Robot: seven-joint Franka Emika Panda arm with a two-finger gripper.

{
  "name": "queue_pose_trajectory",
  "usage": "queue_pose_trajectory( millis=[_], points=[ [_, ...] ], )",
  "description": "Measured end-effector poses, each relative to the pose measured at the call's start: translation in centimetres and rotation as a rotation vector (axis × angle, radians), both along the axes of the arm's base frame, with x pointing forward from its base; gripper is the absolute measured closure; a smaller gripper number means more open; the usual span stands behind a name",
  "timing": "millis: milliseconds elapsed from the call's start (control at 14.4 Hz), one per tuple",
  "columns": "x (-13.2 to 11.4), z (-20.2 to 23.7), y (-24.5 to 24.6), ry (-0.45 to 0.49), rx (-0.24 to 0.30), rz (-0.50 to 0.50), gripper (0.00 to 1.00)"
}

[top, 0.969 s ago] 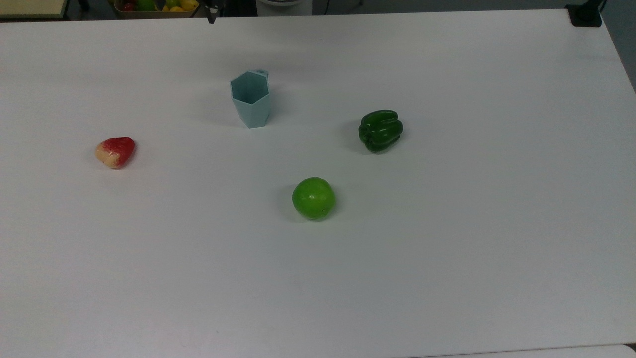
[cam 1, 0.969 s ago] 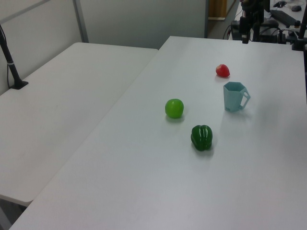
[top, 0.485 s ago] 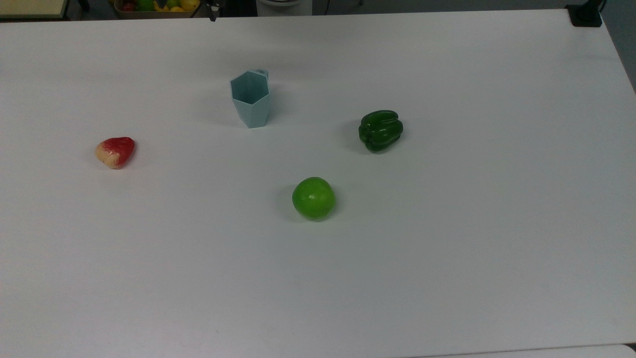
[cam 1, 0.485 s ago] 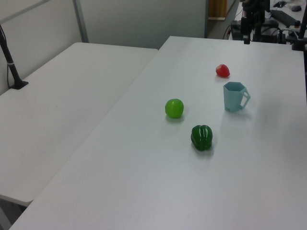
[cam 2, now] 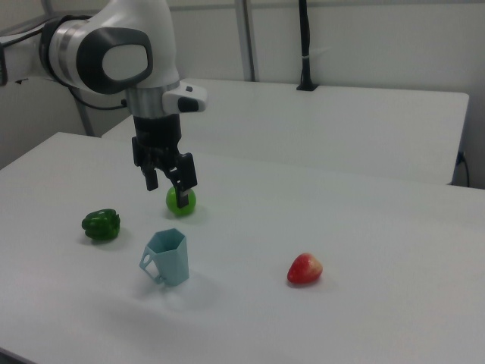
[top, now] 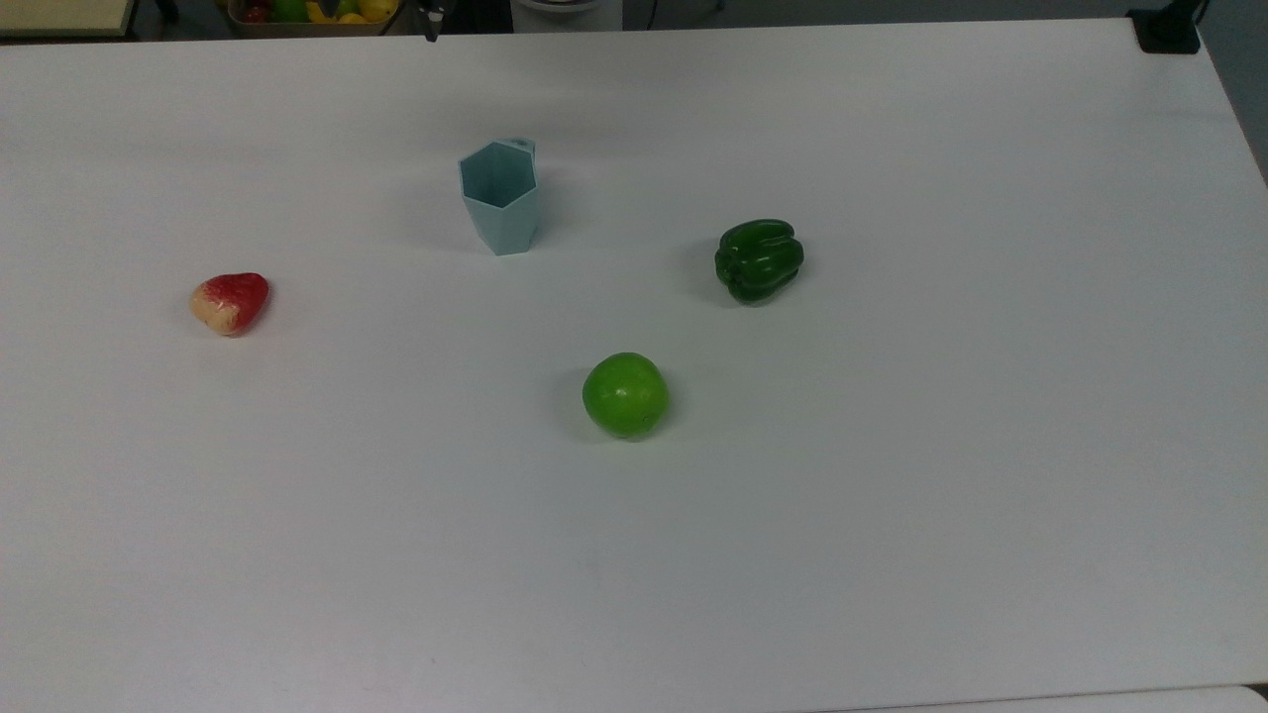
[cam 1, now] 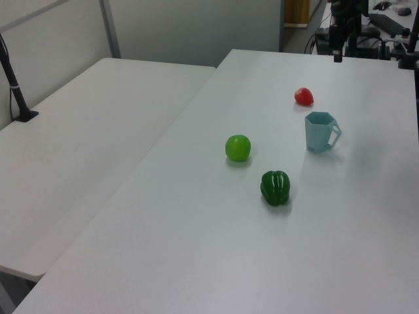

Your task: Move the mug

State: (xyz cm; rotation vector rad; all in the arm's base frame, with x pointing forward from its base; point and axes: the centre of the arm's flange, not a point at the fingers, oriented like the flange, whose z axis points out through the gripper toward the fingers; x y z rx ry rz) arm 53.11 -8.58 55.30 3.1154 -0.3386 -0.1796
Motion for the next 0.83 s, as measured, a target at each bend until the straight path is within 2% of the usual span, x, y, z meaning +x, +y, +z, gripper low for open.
queue_pose_trajectory(
  millis=[346, 485, 831],
  points=[
    [-0.5, -4.4, 3.0, 0.080, 0.004, 0.060, 0.00],
    [-0.8, -7.1, 5.1, 0.079, -0.006, 0.088, 0.00],
    [-2.0, -13.6, 9.9, 0.057, -0.062, 0.063, 0.00]
  ],
)
